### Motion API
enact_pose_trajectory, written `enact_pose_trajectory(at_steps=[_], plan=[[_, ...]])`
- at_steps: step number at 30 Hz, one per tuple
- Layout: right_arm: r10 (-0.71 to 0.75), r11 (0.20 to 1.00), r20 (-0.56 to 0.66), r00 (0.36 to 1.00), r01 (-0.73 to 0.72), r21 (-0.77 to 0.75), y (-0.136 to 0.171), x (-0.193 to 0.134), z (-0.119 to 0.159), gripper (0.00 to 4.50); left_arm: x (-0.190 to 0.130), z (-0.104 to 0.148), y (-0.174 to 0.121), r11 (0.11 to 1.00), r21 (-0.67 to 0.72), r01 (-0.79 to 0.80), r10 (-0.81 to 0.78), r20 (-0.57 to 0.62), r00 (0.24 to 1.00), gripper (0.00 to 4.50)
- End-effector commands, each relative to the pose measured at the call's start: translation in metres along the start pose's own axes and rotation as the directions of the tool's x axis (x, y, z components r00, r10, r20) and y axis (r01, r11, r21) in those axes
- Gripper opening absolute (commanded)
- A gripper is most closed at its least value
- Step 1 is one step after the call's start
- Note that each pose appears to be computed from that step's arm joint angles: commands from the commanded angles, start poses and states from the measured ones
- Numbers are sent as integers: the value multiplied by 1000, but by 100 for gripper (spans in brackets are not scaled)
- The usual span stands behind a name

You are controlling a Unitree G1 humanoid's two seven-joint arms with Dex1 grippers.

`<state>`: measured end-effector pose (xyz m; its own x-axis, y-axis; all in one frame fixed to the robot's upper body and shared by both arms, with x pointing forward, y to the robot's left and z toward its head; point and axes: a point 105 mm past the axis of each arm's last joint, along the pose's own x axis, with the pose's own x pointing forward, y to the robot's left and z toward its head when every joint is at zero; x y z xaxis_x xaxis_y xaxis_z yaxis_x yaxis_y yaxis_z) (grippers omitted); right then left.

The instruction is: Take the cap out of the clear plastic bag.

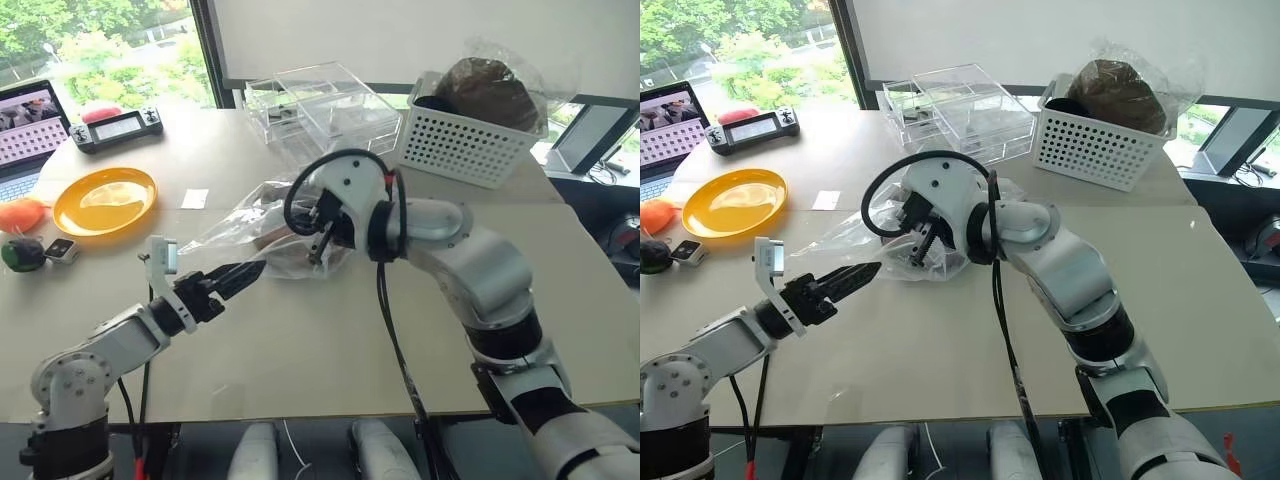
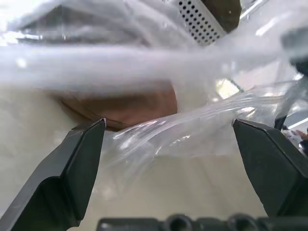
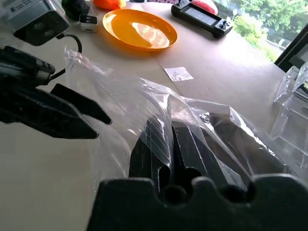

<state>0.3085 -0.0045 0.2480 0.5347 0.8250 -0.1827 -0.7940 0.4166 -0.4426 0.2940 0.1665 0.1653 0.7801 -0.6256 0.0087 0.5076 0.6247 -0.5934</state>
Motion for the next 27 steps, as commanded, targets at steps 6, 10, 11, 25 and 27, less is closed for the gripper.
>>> enact_pose_trajectory(at_steps=[6,10,11,25,27], plan=[[-15,1000,56,998,16,-20,2,-3,19,14,29,7,-3,995,-95,-11,17,57,998,450],[-18,1000,22,1000,18,-16,1,-2,9,14,26,21,-23,981,-168,98,-78,124,989,450],[-15,1000,7,1000,15,-13,1,-2,5,14,19,25,-31,976,-158,150,-131,126,983,450],[-51,999,-23,998,51,17,-16,-6,2,14,2,35,-13,988,-100,121,-116,50,992,450],[-90,995,2,996,90,34,-22,-4,10,14,4,32,-14,988,-97,121,-117,46,992,450]])
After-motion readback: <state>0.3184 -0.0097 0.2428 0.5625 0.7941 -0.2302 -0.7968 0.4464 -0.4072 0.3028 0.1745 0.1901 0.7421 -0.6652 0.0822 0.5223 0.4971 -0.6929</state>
